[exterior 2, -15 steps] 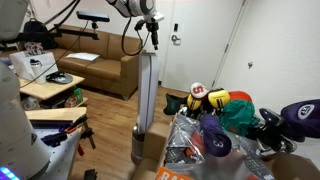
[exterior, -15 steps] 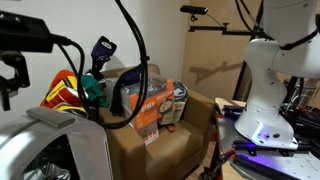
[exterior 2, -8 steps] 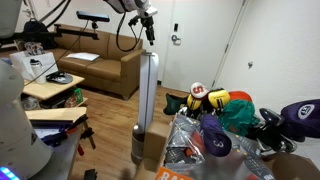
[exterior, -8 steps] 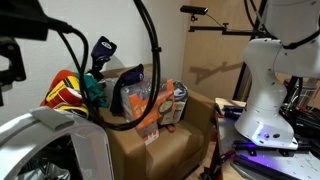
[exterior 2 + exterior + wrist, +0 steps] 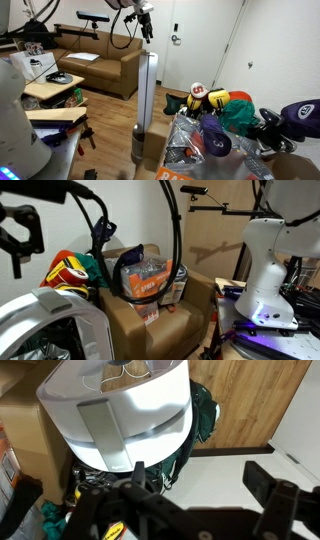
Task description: Remove the remote from the fan then place it on the left arm of the couch
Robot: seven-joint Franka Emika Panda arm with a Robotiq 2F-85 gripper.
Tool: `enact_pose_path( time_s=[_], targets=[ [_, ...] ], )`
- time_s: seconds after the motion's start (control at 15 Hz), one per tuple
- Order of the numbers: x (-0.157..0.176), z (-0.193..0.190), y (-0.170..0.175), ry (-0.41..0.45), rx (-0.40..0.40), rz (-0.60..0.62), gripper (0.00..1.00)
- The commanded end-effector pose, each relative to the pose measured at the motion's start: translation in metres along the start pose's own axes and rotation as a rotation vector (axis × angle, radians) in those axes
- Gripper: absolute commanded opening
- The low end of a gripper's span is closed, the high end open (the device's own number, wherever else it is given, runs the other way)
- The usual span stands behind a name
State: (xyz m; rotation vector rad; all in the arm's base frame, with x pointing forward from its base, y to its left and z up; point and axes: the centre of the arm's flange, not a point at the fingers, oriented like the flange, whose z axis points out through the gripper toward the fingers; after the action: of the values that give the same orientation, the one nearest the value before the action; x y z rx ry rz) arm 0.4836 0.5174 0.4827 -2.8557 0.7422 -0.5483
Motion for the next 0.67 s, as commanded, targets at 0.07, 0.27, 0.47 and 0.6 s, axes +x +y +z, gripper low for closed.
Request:
enact_pose_path(
  time_s=[0.07, 0.27, 0.47, 0.6],
  targets=[
    [0.007, 0.003, -0.004, -0.072, 0.033, -0.010, 1.00],
    [0.005, -0.008, -0.001, -0.106, 0.075, 0.034, 1.00],
    [-0.005, -0.021, 0.006, -0.128, 0.108, 0.098, 1.00],
    [-0.010, -0.024, 0.013, -0.150, 0.115, 0.150, 1.00]
  ],
)
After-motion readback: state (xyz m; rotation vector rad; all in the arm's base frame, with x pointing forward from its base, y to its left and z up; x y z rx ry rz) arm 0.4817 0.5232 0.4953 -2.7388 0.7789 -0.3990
